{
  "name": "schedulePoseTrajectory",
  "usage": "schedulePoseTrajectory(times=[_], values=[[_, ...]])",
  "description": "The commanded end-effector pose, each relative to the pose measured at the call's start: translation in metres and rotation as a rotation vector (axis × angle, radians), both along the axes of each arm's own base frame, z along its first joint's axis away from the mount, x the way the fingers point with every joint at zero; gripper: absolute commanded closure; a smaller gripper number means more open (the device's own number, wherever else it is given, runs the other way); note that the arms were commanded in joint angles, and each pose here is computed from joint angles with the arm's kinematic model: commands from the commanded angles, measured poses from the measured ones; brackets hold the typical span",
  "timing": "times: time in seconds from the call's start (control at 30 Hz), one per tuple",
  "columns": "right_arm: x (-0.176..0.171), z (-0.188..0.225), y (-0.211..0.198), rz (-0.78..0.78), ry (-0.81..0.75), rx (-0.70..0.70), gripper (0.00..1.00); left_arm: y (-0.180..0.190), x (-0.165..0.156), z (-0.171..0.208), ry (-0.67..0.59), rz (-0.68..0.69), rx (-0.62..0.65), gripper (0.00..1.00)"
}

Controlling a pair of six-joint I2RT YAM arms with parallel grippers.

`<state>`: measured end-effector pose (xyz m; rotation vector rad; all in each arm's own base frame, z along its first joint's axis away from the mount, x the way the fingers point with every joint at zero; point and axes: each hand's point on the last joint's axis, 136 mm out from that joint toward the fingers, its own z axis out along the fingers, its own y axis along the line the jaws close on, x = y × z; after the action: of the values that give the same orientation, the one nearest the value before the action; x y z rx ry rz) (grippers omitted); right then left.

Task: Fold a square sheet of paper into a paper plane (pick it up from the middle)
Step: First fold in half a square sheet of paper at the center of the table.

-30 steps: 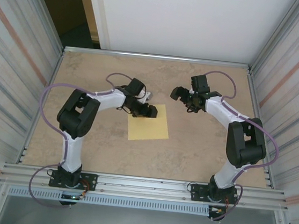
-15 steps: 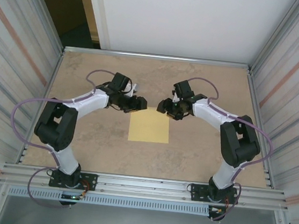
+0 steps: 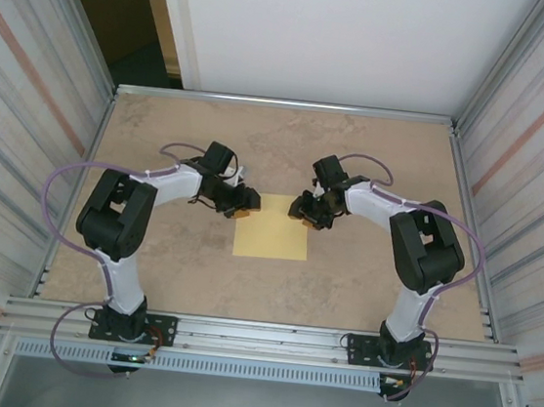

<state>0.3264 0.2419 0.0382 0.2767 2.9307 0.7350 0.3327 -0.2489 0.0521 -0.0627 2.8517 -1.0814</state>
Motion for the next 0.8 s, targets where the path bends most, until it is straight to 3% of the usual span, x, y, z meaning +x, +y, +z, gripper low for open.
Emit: schedulePoseTrajectory(times=[0.0,0.43,0.77], values=[[-0.009,-0.017,-0.013,-0.002,0.040,-0.066,0.56,0.003,-0.007,-0.014,0.045,0.001,0.014,0.54],[-0.013,-0.036,-0.003,0.024,0.086,-0.029,0.56,0.009,-0.014,-0.039,0.034,0.039,-0.027,0.41],[-0.008,-0.033,0.019,0.059,0.076,0.037,0.57,0.010,-0.014,-0.029,-0.007,0.050,-0.078,0.21]])
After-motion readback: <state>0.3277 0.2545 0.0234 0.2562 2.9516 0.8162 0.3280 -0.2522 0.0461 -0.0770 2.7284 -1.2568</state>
